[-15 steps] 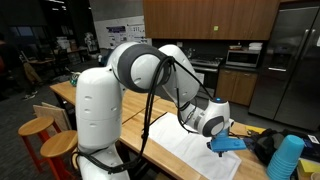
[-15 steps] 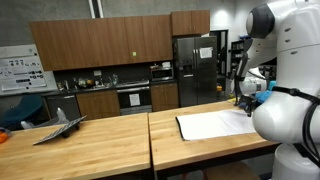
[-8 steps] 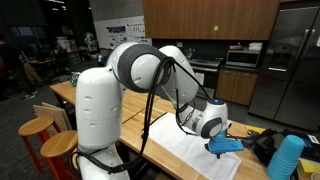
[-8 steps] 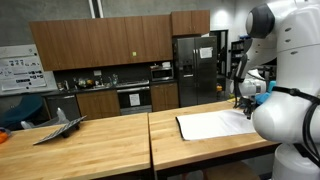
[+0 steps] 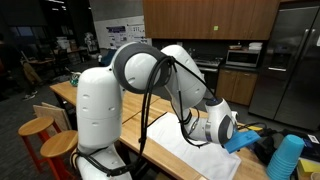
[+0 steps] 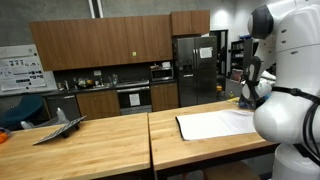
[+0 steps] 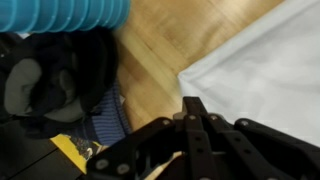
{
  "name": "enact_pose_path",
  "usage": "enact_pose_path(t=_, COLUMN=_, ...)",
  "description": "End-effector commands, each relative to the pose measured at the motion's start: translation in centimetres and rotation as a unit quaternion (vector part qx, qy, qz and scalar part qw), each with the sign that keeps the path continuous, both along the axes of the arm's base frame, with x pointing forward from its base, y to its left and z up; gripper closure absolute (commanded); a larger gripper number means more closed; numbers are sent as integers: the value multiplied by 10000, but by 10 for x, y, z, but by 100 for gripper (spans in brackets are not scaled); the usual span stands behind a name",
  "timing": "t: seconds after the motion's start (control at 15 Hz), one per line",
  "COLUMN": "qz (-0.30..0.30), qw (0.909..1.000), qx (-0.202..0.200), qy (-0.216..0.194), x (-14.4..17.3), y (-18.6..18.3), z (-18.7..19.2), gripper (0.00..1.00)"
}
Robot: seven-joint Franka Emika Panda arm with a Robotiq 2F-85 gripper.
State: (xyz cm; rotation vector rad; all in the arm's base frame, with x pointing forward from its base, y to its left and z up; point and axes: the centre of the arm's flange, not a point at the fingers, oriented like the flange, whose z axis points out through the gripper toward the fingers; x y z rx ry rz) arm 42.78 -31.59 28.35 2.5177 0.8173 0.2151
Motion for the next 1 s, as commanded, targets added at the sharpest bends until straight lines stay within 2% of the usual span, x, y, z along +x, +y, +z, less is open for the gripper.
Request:
enact_pose_path(t=0.0, qz=212, qw=9985, qx=-380, qy=-345, x=14, y=6, z=3, gripper=100)
enact_pose_path(t=0.13, qz=179, qw=9983, qx=-327, qy=-444, x=20, y=9, z=9, gripper=100)
enact_pose_path(t=0.2, qz=-40, qw=9990, qx=-218, qy=-377, x=20, y=15, z=13, gripper=75)
enact_pose_path(t=0.27, qz=-222, qw=9994, qx=-126, qy=-236, x=21, y=18, z=16, gripper=73)
enact_pose_path(t=0.33, qz=13, qw=9993, qx=-170, qy=-321, x=20, y=7, z=10, gripper=94)
enact_pose_path(t=0.53, qz=-112, qw=9996, qx=-110, qy=-230, x=24, y=13, z=8, gripper=74)
enact_pose_path(t=0.6, qz=-121, qw=9996, qx=-109, qy=-227, x=24, y=14, z=8, gripper=73)
enact_pose_path(t=0.67, qz=-131, qw=9996, qx=-110, qy=-225, x=24, y=13, z=8, gripper=48)
enact_pose_path(t=0.73, qz=-118, qw=9997, qx=-80, qy=-215, x=25, y=13, z=8, gripper=47)
enact_pose_path(t=0.87, qz=-367, qw=9990, qx=262, qy=43, x=31, y=23, z=5, gripper=37)
enact_pose_path(t=0.93, qz=-562, qw=9967, qx=559, qy=156, x=32, y=25, z=1, gripper=29)
